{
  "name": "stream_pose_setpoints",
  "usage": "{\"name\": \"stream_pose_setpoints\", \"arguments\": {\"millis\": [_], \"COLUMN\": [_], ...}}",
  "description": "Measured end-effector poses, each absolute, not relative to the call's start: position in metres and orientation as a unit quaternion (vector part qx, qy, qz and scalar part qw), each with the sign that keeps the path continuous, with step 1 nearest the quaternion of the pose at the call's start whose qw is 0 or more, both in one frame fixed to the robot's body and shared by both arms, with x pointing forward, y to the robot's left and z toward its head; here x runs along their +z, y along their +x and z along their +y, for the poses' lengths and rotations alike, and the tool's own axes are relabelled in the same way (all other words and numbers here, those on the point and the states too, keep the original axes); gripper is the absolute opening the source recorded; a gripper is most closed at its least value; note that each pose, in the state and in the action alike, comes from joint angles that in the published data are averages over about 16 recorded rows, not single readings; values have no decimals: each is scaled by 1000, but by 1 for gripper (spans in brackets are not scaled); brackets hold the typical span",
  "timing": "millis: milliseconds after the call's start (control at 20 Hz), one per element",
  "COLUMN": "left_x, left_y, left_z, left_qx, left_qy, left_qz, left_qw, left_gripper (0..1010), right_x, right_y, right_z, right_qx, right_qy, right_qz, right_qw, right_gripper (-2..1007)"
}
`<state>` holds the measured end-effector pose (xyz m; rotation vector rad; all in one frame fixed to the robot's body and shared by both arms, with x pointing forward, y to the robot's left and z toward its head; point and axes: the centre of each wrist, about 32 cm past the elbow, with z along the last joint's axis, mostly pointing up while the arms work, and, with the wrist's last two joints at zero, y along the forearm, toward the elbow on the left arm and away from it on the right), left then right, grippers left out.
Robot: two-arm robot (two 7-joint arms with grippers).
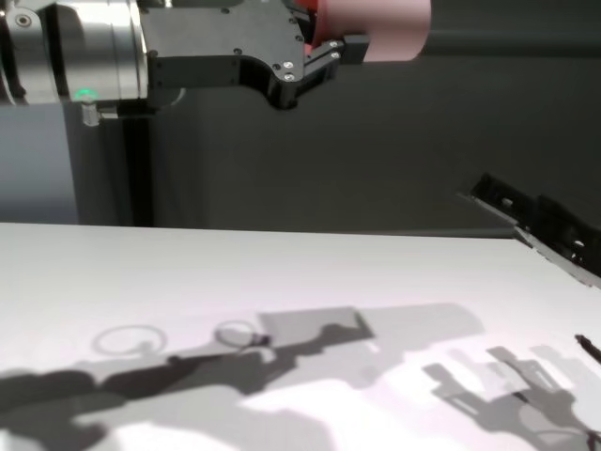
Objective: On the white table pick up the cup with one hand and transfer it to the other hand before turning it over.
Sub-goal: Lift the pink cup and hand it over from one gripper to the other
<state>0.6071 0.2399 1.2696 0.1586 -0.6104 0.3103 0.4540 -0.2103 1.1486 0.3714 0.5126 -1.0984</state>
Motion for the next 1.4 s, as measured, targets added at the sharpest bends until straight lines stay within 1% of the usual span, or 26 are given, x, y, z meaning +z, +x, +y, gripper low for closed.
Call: {"name": "stream_pose_setpoints", "arguments": {"millis": [300,650,1050,1400], "left_x": [1270,1270,1270,1270], "left_y": [607,607,607,607], "left_z": [240,240,240,240], "left_qx": [152,152,152,152], "left_qy": [78,78,78,78], "left_qz": [-299,-299,-299,-299], "left_qw": [939,939,939,939], "left_gripper": [43,43,43,43], "right_x": [1147,1139,1130,1125], "right_y": [461,470,480,488], "right_z": [-217,-218,-213,-204], "right_qx": [-449,-375,-299,-262], "right_qy": [249,313,370,401], "right_qz": [301,347,377,385], "right_qw": [804,801,795,789], "right_gripper": [1002,1002,1002,1002]}}
